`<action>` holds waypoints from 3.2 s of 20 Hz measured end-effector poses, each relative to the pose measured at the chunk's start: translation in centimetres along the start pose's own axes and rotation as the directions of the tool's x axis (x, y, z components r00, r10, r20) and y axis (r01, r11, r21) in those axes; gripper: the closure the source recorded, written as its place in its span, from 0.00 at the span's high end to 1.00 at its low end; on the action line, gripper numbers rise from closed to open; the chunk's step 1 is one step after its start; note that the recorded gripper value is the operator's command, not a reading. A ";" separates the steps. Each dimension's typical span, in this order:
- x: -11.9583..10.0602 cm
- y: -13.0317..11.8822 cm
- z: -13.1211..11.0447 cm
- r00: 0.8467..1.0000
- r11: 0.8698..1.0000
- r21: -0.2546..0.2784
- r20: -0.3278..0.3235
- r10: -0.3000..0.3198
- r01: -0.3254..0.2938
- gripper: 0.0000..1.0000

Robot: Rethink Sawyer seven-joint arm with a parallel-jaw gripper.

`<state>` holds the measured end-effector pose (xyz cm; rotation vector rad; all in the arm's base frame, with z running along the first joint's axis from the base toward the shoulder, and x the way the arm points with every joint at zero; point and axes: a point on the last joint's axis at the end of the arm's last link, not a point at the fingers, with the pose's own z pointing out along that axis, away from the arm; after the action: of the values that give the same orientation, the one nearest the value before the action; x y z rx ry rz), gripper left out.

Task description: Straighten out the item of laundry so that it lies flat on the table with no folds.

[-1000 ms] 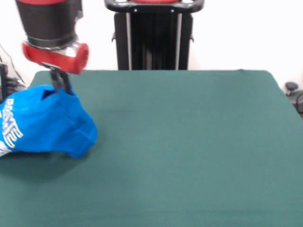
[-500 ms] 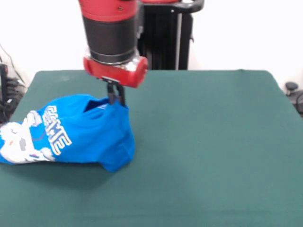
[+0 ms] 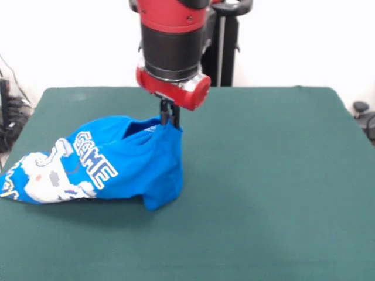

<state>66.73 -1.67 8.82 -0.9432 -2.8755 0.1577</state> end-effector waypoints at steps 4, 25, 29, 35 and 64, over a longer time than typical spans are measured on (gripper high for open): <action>2.5 1.6 -0.4 0.992 0.991 0.029 0.004 0.128 -0.128 0.00; 11.4 8.6 1.6 0.837 0.831 0.094 0.084 0.541 -0.548 0.00; 11.9 8.9 1.5 0.814 0.805 0.123 0.070 0.577 -0.581 1.00; 11.5 8.6 1.0 0.808 0.797 0.133 0.069 0.585 -0.589 1.00; -5.6 7.6 -2.2 0.734 0.758 -0.088 0.199 0.649 -0.646 1.00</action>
<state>75.95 1.23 9.54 -2.0210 -2.5708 0.3155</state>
